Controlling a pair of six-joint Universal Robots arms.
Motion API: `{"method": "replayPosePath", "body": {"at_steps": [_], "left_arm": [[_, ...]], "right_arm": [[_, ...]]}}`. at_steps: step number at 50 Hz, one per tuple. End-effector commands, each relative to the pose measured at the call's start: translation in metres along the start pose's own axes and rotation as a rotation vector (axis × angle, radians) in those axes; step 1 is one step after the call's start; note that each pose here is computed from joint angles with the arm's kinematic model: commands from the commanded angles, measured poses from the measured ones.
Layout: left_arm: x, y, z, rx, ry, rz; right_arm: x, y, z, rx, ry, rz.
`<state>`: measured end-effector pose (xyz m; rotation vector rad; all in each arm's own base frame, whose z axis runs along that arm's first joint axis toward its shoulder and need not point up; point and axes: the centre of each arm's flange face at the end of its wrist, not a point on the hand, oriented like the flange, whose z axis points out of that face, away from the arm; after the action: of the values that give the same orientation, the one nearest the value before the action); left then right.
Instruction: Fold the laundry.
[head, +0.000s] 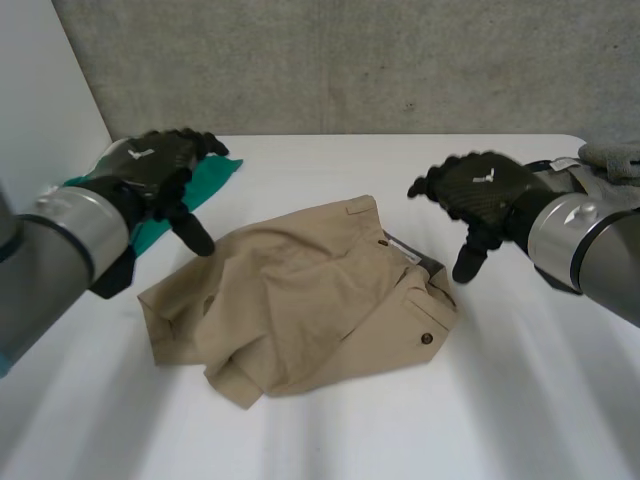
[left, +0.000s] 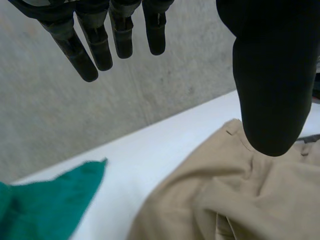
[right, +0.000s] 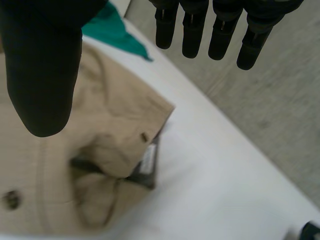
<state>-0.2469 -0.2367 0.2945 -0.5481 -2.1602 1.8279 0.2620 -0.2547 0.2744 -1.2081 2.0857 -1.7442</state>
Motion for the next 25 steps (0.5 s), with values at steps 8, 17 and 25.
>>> {"method": "replayPosePath", "body": {"at_steps": [8, 17, 25], "left_arm": [[0.044, 0.058, -0.055, -0.118, 0.015, 0.158], [0.056, 0.116, -0.042, -0.268, -0.052, 0.248], [0.051, 0.142, -0.016, -0.331, -0.073, 0.295]], "right_arm": [[0.003, 0.020, 0.045, 0.042, -0.177, -0.349], [-0.006, 0.059, 0.077, -0.040, -0.294, -0.376], [-0.027, 0.082, 0.091, -0.072, -0.359, -0.323]]}}
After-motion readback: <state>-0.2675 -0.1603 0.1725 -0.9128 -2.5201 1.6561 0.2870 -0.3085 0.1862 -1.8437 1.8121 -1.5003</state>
